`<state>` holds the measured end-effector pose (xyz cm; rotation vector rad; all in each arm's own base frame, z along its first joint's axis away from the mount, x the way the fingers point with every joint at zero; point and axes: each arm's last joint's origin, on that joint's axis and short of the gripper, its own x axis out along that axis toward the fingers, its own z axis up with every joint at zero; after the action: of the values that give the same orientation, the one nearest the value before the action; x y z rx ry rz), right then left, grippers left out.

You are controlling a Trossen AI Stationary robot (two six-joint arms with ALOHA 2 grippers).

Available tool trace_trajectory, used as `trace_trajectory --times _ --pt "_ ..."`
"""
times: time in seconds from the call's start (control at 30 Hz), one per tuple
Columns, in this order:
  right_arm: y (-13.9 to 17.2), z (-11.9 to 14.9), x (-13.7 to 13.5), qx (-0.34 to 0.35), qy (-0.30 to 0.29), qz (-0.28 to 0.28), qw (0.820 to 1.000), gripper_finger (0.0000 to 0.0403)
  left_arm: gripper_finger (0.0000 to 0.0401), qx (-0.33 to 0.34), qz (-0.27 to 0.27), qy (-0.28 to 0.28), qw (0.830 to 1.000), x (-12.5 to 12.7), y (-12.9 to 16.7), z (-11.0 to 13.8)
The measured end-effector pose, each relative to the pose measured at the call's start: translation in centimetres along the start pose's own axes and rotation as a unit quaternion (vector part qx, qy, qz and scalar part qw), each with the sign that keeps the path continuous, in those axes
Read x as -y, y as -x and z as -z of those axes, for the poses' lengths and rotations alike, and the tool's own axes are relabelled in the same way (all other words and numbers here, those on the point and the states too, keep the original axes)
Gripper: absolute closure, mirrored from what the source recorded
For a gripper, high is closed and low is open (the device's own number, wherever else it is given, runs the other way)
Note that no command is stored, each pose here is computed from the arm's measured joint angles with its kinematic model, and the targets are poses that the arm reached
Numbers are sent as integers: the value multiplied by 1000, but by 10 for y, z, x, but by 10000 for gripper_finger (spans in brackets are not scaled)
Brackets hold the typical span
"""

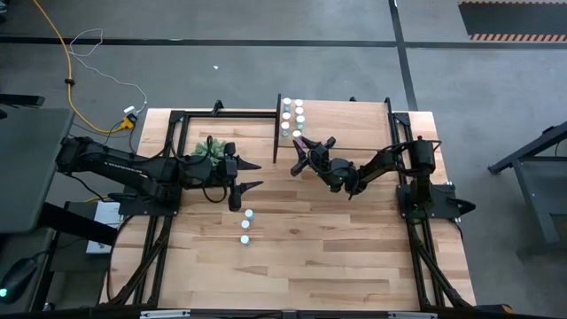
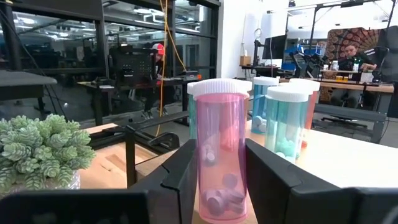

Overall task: Pick and place medicine bottles onto shelf by color
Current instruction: Put the transparent pink medicine bottle on the shelf

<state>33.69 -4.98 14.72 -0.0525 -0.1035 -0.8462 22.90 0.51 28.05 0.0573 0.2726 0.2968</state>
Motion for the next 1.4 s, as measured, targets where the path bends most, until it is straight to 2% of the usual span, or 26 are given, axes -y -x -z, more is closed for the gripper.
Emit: trace_trajectory --times 0.37,0.8,1.4 --pt "0 0 0 0 1 0 1000 283 201 0 0 0 1000 0 0 0" --pt "0 0 1 -2 0 16 1000 220 201 0 0 0 1000 0 0 0" --pt "0 0 1 -2 0 18 1000 217 201 0 0 0 1000 0 0 0"
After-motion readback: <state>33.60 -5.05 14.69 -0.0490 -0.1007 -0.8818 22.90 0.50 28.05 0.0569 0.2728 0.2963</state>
